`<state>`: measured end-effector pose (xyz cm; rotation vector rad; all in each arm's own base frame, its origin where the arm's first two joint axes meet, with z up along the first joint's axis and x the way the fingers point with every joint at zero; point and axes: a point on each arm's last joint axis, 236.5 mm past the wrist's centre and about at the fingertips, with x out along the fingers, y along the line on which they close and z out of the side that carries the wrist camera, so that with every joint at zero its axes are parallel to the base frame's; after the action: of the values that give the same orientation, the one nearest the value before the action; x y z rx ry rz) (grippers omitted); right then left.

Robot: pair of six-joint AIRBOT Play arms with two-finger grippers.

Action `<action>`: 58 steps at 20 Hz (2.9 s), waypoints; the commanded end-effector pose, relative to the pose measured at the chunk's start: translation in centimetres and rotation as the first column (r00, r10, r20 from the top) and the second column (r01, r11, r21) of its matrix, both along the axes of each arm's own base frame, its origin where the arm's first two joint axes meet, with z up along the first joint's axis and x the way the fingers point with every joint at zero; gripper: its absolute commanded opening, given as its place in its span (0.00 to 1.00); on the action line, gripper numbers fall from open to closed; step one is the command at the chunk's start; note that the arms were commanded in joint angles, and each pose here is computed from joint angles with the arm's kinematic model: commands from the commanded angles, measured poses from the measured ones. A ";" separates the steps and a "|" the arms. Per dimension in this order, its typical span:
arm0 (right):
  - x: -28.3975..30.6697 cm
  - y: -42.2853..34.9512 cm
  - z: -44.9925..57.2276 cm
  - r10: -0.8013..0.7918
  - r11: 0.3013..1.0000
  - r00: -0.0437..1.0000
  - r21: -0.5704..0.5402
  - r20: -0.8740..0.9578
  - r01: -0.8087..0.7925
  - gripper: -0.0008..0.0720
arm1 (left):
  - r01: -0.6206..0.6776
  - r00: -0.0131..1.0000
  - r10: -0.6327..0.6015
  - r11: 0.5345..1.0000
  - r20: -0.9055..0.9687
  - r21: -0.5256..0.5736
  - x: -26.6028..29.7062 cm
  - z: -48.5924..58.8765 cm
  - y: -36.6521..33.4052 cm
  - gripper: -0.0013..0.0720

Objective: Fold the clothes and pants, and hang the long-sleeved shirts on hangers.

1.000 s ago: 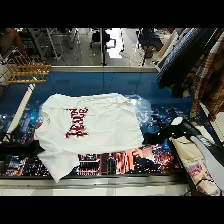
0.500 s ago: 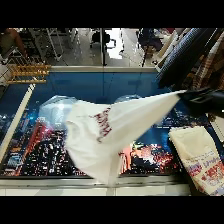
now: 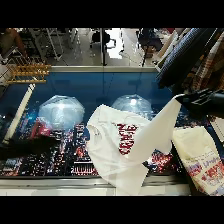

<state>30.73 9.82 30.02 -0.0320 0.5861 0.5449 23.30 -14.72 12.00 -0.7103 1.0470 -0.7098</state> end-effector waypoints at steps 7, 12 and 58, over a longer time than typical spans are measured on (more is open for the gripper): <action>1.2 0.0 -2.1 0.021 1.000 0.997 -0.009 -0.073 -0.022 0.04 | 0.058 0.898 0.026 0.982 -0.440 0.177 -8.5 -21.1 -8.5 0.69; 1.2 0.0 -2.1 0.021 1.000 0.997 -0.009 -0.072 -0.022 0.04 | 0.079 0.874 0.025 0.978 -0.485 0.193 -7.5 -22.7 -10.8 0.56; -14.5 1.0 21.5 -0.007 0.998 0.774 -0.050 0.633 0.049 0.03 | 0.146 0.187 0.800 0.551 0.570 -0.822 -9.3 44.4 13.2 0.02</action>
<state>18.52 10.64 48.16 -0.2473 0.0582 0.4671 16.30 -1.94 54.61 -0.9904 -0.6451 -0.8315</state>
